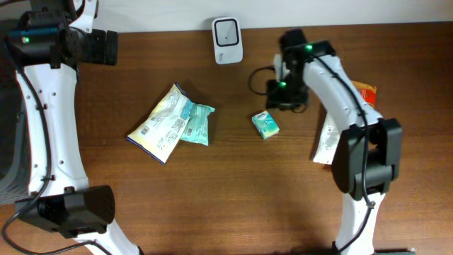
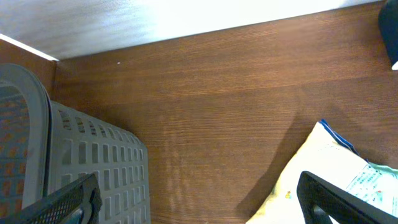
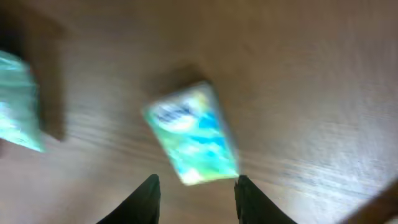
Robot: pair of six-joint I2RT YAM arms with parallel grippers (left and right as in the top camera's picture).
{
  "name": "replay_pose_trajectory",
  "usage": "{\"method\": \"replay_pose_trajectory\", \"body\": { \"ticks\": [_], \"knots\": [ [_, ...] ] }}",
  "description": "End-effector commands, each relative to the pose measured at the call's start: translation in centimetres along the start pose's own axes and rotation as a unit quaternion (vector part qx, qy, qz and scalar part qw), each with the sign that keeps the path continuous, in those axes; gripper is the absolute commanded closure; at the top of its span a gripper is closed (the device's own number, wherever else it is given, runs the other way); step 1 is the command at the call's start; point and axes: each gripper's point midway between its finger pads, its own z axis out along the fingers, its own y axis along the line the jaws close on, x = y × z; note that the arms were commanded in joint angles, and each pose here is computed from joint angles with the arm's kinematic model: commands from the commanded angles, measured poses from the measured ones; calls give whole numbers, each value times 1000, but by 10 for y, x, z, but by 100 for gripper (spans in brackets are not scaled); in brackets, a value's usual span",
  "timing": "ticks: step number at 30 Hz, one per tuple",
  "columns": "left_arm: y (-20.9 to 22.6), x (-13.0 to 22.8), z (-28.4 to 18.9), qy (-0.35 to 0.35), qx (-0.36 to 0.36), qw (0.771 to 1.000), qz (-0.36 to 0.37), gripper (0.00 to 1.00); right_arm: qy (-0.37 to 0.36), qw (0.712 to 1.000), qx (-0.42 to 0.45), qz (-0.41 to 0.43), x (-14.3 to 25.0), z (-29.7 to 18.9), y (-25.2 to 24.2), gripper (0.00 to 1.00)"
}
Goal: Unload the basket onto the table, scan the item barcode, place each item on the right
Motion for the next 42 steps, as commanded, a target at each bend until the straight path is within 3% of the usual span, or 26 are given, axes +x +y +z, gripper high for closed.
{"method": "replay_pose_trajectory", "body": {
  "ticks": [1,8,16,19,21,25,28,29,30,34,37,41,42],
  "knots": [
    [2,-2,-4,-6,-1,1000,6,1,47,999,-16,10,30,31,-10,62],
    [2,-2,-4,-6,-1,1000,6,1,28,997,-63,43,31,65,-34,69],
    [2,-2,-4,-6,-1,1000,6,1,-11,998,-59,7,16,71,-40,69],
    [2,-2,-4,-6,-1,1000,6,1,-20,998,-59,-1,6,55,-41,58],
    [2,-2,-4,-6,-1,1000,6,1,-25,998,-59,-3,2,52,-39,59],
    [2,-2,-4,-6,-1,1000,6,1,-28,998,-60,-16,2,53,-38,71],
    [2,-2,-4,-6,-1,1000,6,1,-25,997,-60,-31,7,68,-30,73],
    [2,-2,-4,-6,-1,1000,6,1,-21,997,-61,-37,11,73,-25,91],
    [2,-2,-4,-6,-1,1000,6,1,-18,997,-61,-39,14,76,-24,96],
    [2,-2,-4,-6,-1,1000,6,1,1,994,-107,-35,25,78,-10,96],
    [2,-2,-4,-5,-1,1000,6,1,-19,939,-334,-84,30,22,49,96],
    [2,-2,-4,-6,-1,1000,6,1,-49,853,-510,-99,34,-54,84,96],
    [2,-2,-4,-6,-1,1000,6,1,-57,819,-562,-100,34,-78,91,96]
  ]
}}
